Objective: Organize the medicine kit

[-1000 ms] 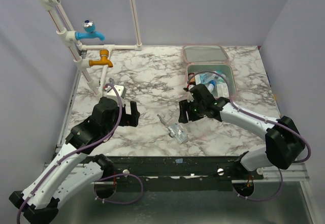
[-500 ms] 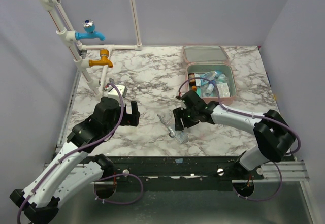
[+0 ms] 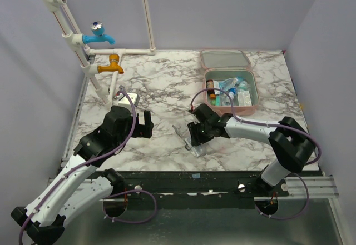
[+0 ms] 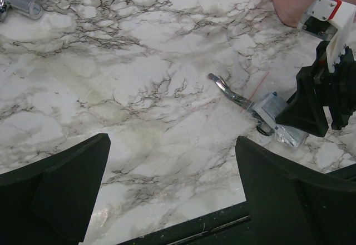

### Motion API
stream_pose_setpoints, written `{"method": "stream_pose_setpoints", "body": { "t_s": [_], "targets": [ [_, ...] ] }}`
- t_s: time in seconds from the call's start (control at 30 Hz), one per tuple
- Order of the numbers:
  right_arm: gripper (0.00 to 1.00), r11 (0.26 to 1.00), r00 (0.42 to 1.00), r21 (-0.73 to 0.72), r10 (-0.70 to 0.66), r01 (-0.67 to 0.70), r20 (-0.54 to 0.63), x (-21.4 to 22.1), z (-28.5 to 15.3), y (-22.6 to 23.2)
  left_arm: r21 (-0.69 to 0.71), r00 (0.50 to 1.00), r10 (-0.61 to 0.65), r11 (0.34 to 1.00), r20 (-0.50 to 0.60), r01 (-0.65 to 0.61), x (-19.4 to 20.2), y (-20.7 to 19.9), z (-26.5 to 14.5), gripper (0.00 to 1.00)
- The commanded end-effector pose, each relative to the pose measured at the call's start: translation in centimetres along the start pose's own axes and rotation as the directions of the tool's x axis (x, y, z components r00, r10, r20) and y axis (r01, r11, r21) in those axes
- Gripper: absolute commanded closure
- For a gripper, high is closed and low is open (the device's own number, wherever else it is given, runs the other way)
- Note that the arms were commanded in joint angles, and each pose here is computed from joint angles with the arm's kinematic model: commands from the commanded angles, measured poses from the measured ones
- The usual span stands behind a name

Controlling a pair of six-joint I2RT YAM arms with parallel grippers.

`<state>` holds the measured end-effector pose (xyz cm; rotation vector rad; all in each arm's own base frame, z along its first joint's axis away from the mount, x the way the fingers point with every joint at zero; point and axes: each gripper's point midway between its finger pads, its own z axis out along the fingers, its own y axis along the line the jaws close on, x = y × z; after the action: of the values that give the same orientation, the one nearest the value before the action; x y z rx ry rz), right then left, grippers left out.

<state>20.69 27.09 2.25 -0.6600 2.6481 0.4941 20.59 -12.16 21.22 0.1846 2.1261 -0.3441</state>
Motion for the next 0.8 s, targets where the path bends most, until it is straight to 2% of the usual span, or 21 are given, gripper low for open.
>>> {"method": "stream_pose_setpoints", "body": {
  "t_s": [0.0, 0.13, 0.3, 0.33, 0.77],
  "targets": [
    [0.55, 0.998, 1.000, 0.067, -0.018, 0.018, -0.008, 0.4, 0.7, -0.8, -0.024, 1.000, -0.001, 1.000, 0.005, 0.001, -0.1, 0.5, 0.0, 0.01],
    [0.70, 0.997, 1.000, 0.075, -0.025, 0.025, -0.003, 0.4, 0.6, -0.7, -0.024, 1.000, -0.001, 1.000, 0.005, 0.002, -0.1, 0.5, 0.0, 0.01],
    [0.96, 0.992, 0.999, 0.121, -0.029, 0.026, 0.023, -0.2, 0.3, -1.1, -0.023, 1.000, -0.001, 1.000, 0.004, 0.001, -0.1, 0.5, 0.0, 0.01],
    [0.99, 0.992, 0.999, 0.123, -0.028, 0.025, 0.029, -0.3, 0.1, -1.1, -0.022, 1.000, -0.001, 1.000, 0.005, 0.001, -0.1, 0.5, 0.0, 0.01],
    [0.99, 0.988, 0.986, 0.156, -0.004, -0.022, 0.167, -3.3, -3.7, -1.0, -0.024, 1.000, -0.004, 1.000, 0.007, 0.004, -0.1, 0.5, -0.1, 0.02]
  ]
}}
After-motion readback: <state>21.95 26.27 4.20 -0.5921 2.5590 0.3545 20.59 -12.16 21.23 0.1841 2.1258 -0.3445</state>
